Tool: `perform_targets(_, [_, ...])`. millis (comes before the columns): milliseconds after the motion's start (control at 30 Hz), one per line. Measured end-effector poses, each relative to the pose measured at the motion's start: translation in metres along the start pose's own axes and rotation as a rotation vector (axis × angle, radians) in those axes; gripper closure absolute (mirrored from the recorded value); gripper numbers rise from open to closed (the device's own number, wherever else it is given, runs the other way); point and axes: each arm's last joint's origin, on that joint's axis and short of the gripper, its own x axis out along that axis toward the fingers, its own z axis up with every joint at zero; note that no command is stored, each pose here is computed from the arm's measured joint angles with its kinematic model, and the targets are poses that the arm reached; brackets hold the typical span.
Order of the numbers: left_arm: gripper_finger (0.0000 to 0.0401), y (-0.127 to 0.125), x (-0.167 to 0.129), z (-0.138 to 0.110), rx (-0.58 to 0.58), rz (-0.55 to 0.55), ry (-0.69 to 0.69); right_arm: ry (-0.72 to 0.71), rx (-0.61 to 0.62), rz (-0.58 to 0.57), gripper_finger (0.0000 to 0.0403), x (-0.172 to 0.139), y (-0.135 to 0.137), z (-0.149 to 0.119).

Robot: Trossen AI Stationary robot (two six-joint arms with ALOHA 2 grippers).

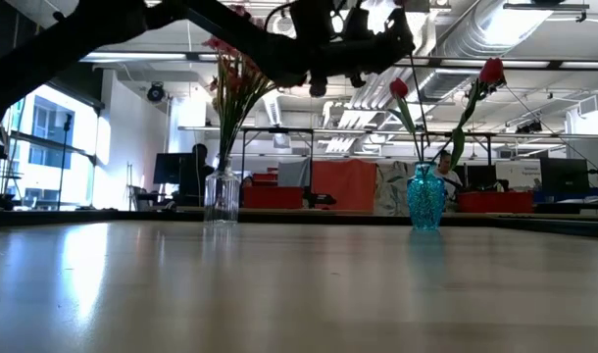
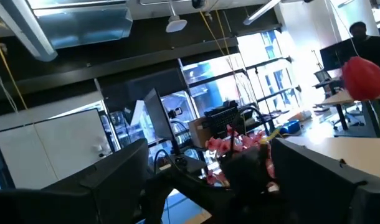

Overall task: Sort flowers into vase by color
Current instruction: Put the red tulip into the blue vase

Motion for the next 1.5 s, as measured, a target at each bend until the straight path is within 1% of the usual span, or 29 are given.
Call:
perform_targets(133, [0.0401,0.015,0.007,-0.004,-0.002,0.024,-0.017,0.002,0.017,-0.019,0.0069,0.000,-0.001,0.000])
perform_targets(233, [0.0401,0.020,0.010,-0.005,0.001,0.031,-0.029,0.004,0.016,-0.025,0.0069,0.001,0.000,-0.001])
perform_targets(367, [0.0401,0.017,0.011,-0.008,0.034,0.026,-0.022,0.011,0.009,-0.039,0.0069,0.002,0.001,-0.003])
perform_targets(500, [0.0401,0.012,0.012,-0.007,0.106,0.021,-0.022,0.020,-0.001,-0.042,0.0069,0.003,0.004,-0.007])
perform_targets(600, [0.0401,0.008,0.012,-0.009,0.138,0.054,-0.004,0.026,-0.010,-0.043,0.0069,0.004,0.006,-0.010])
perform_targets(733, [0.0401,0.002,0.012,-0.010,0.138,0.058,0.002,0.031,-0.017,-0.043,0.0069,0.006,0.008,-0.013])
perform_targets(833, [0.0401,-0.001,0.012,-0.011,0.136,0.069,0.003,0.034,0.017,-0.043,0.0069,0.006,0.008,-0.014])
perform_targets(967, [0.0401,0.000,0.011,-0.028,0.134,0.084,-0.003,0.037,0.043,-0.042,0.0069,0.006,0.008,-0.014])
perform_targets(1067, [0.0401,0.003,0.010,-0.037,0.134,0.138,0.015,0.037,0.050,-0.042,0.0069,0.006,0.008,-0.014])
perform_targets(1233, [0.0401,0.003,0.010,-0.028,0.154,0.175,-0.036,0.039,0.067,-0.041,0.0069,0.006,0.009,-0.015])
perform_targets(1400, [0.0401,0.003,0.010,-0.025,0.151,0.188,-0.070,0.043,0.062,-0.038,0.0069,0.006,0.009,-0.016])
perform_targets(1500, [0.0401,0.004,0.010,-0.025,0.150,0.204,-0.067,0.044,0.061,-0.038,0.0069,0.006,0.009,-0.016])
